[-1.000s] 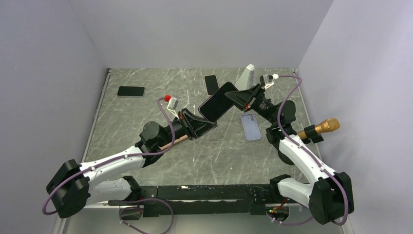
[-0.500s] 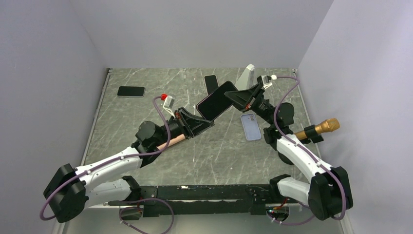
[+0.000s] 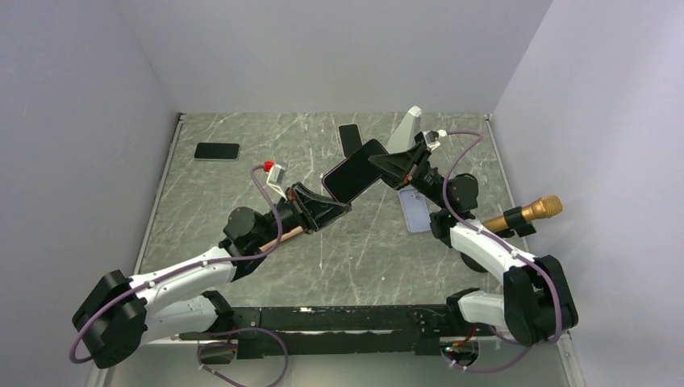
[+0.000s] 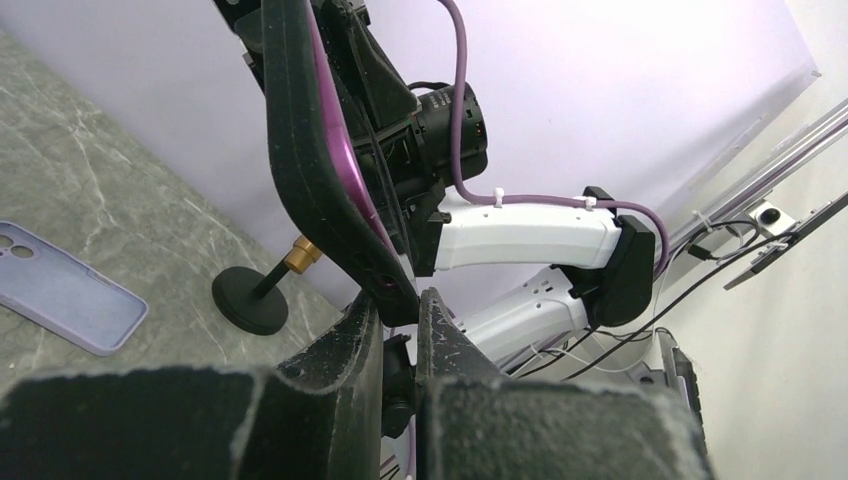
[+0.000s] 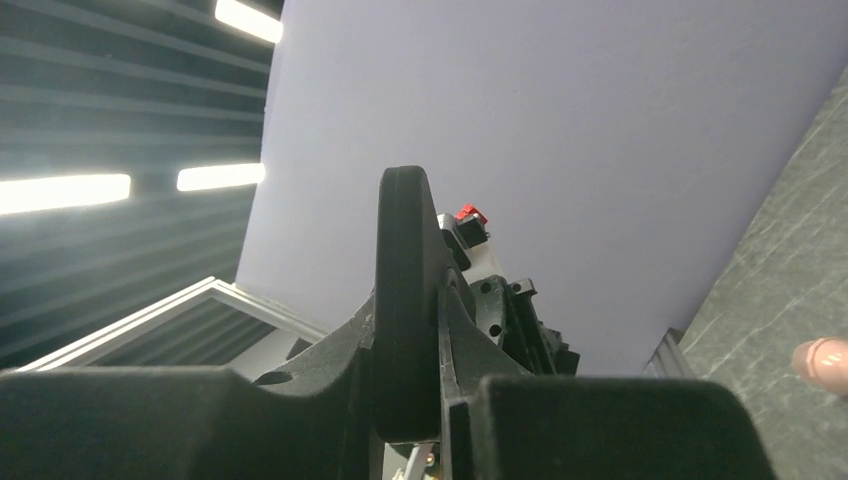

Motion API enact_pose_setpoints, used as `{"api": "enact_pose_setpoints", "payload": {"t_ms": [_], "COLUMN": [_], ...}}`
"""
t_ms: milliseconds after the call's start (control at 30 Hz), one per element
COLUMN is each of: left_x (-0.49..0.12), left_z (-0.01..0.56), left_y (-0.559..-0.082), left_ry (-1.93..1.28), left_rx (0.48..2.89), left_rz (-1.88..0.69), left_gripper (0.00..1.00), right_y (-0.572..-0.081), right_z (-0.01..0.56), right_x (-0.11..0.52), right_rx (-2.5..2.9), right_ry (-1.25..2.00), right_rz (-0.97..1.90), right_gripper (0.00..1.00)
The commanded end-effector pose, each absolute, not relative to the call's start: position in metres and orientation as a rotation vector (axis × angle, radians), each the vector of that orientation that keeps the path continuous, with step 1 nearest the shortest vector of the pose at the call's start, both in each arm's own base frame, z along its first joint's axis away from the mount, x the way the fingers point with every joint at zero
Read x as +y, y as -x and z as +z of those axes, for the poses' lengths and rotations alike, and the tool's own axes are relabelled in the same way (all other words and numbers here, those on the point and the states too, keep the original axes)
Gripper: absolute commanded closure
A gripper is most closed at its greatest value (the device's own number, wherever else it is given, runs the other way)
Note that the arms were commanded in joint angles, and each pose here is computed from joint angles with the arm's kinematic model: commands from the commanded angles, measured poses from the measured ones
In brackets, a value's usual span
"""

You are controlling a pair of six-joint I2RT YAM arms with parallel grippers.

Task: Take the phone out of the phone case
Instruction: Remove the phone case from the phone.

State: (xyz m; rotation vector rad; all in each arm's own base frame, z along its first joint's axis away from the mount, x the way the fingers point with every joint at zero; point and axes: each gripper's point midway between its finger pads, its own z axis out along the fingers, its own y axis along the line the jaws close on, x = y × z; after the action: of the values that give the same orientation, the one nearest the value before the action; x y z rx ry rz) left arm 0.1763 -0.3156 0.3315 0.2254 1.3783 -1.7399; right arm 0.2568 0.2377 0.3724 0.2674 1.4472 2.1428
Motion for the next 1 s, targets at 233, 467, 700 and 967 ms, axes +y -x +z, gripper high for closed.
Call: {"api": "enact_pose_setpoints", "payload": {"t_ms": [233, 467, 700, 967], "left_x": [-0.292, -0.285, -0.284, -0.285], "left_z": [0.264, 0.278, 0.299, 0.294], "left_y": [-0.212, -0.214, -0.197, -0.197], "left_ry": [-0.139, -0.303, -0.454, -0.426], "left_rx": [1.527, 1.403, 1.263, 1.308], "left_rz": [-1.439, -1.26, -1.234, -1.258], "left_gripper": [1.0, 1.0, 1.0, 1.0], "right_y": [-0.207, -0.21, -0.215, -0.216], "right_z": [0.47, 0.46, 0.446, 0.445], "right_x": [0.195, 0.201, 0.207, 0.208], "right_rx": [1.033, 1.127, 1.186, 1.196], "right_ry": [-0.202, -0.258, -0.283, -0.266], "right_rz": [2.513, 2.525, 2.535, 2.523], "right_gripper": [1.0, 1.0, 1.0, 1.0]}}
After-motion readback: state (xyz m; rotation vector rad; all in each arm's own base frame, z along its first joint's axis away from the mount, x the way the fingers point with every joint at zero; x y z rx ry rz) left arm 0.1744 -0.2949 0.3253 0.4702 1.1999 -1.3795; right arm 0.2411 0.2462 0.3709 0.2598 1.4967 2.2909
